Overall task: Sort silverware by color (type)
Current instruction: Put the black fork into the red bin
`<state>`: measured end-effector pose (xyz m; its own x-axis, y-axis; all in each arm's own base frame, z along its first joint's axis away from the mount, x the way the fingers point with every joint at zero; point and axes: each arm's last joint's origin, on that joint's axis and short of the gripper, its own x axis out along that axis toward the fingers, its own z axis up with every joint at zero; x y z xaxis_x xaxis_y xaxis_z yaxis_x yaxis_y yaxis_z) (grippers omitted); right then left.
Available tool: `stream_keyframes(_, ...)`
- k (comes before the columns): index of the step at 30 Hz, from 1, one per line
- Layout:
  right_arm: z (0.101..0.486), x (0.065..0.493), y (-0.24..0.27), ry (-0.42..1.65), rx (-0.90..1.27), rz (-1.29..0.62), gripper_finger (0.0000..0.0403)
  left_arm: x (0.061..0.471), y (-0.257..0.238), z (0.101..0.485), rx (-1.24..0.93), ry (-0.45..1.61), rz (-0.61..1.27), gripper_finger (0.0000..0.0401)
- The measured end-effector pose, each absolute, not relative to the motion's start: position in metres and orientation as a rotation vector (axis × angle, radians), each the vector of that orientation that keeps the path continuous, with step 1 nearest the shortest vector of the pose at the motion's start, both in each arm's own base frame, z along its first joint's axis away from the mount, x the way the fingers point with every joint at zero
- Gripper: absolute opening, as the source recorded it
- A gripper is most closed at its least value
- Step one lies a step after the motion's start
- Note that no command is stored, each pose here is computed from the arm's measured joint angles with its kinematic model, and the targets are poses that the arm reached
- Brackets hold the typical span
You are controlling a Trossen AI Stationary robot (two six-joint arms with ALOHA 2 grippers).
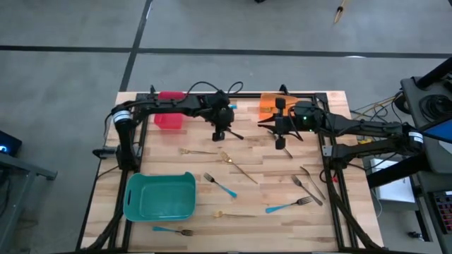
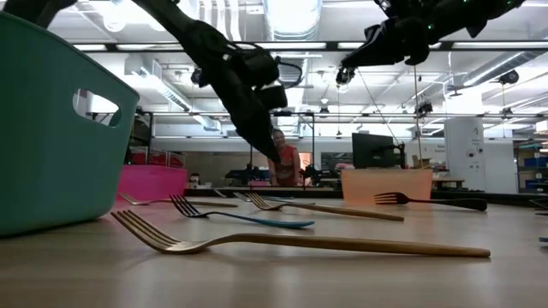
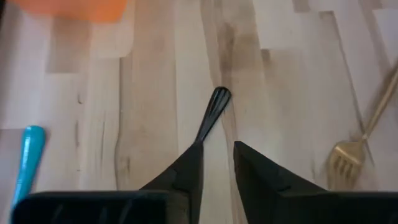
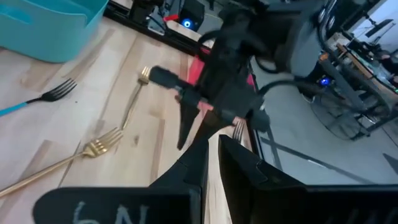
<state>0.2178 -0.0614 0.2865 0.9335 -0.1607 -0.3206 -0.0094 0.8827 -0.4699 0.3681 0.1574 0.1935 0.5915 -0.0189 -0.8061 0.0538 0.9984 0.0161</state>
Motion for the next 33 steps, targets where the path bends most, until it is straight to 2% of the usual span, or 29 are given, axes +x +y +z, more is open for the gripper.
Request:
stream_keyframes(6, 0.287, 0.216, -0.061, 0.361, -0.479, -0.082, 0.0028, 0.380, 0.162, 0.182, 0.035, 0.959, -0.047, 0.0128)
stream_keyframes(11, 0.287, 0.216, -0.061, 0.360, -0.478, -0.082, 0.0028, 0.383, 0.164, 0.173, 0.029, 0.987, -0.057, 0.0151)
stream_keyframes(21, 0.287, 0.216, -0.061, 0.361, -0.479, -0.082, 0.0028, 0.377, 0.162, 0.158, 0.115, 1.022, -0.118, 0.0149)
stream_keyframes(33, 0.287, 0.216, -0.061, 0.361, -0.478, -0.082, 0.0028, 0.376, 0.163, 0.155, 0.185, 1.033, -0.092, 0.0142)
